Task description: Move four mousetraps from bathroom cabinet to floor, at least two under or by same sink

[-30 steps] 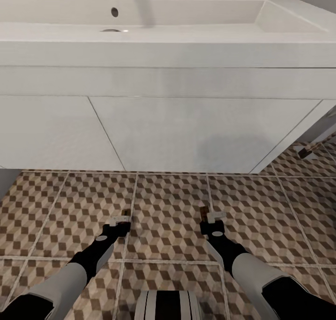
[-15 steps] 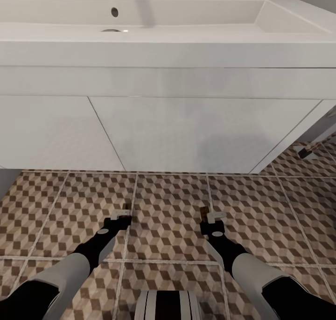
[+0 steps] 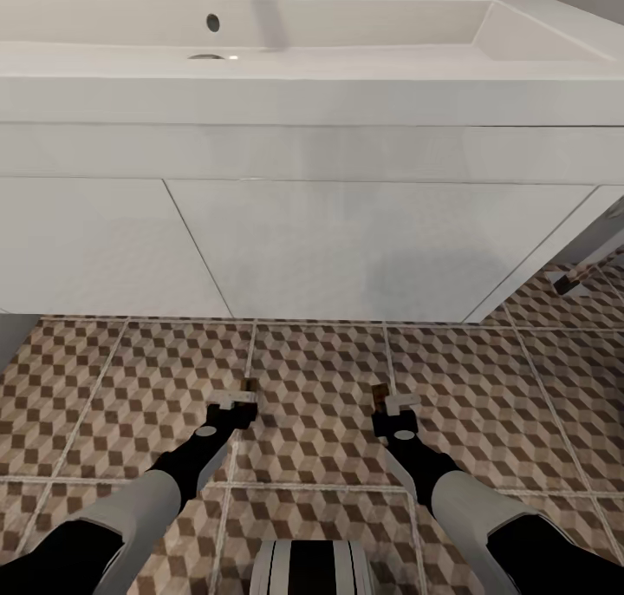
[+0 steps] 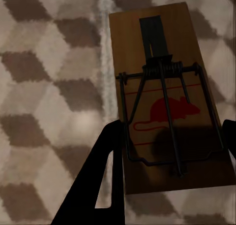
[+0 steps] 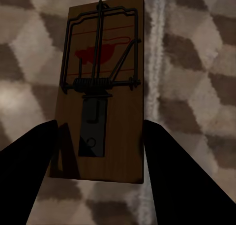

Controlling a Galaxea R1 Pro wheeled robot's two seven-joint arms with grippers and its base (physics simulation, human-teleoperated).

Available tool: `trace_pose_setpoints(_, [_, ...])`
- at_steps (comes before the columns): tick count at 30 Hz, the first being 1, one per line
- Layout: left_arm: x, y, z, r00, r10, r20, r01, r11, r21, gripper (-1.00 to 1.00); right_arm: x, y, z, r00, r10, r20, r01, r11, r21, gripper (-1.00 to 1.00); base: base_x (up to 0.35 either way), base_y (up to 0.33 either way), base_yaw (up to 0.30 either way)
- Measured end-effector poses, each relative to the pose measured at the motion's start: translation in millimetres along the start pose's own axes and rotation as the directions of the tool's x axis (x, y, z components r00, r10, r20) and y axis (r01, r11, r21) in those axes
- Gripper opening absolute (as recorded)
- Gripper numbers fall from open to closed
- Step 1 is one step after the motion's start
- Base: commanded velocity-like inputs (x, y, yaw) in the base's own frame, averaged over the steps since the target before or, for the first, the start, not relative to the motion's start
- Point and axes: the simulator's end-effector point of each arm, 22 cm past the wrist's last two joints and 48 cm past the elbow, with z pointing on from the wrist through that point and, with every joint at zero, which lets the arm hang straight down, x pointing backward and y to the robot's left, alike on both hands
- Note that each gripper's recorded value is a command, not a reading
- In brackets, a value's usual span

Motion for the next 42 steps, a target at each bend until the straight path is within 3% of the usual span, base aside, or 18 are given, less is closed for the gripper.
trace_pose_setpoints(5, [0.2, -9.5, -0.8, 1.000, -0.007, -0.007, 0.007, 1.000, -0.012, -1.00, 0.6, -3.0, 0.5, 1.000, 0.001, -0.001, -0.001, 1.000, 0.004, -1.00, 0.000, 0.000, 0.000])
trace_pose_setpoints(12, [-2.0, -3.3, -2.7, 1.000, -0.015, -0.002, 0.015, 0.996, -0.092, -1.00, 0.7, -2.8, 0.5, 1.000, 0.003, -0.001, -0.003, 1.000, 0.004, -1.00, 0.000, 0.000, 0.000])
trace_pose_setpoints(42, [37.3, -7.1, 12.9, 0.998, -0.022, -0.060, 0.017, 0.996, -0.088, -1.00, 37.8, 5.7, 16.8, 0.998, -0.005, -0.063, 0.004, 1.000, -0.007, -1.00, 0.000, 0.000, 0.000])
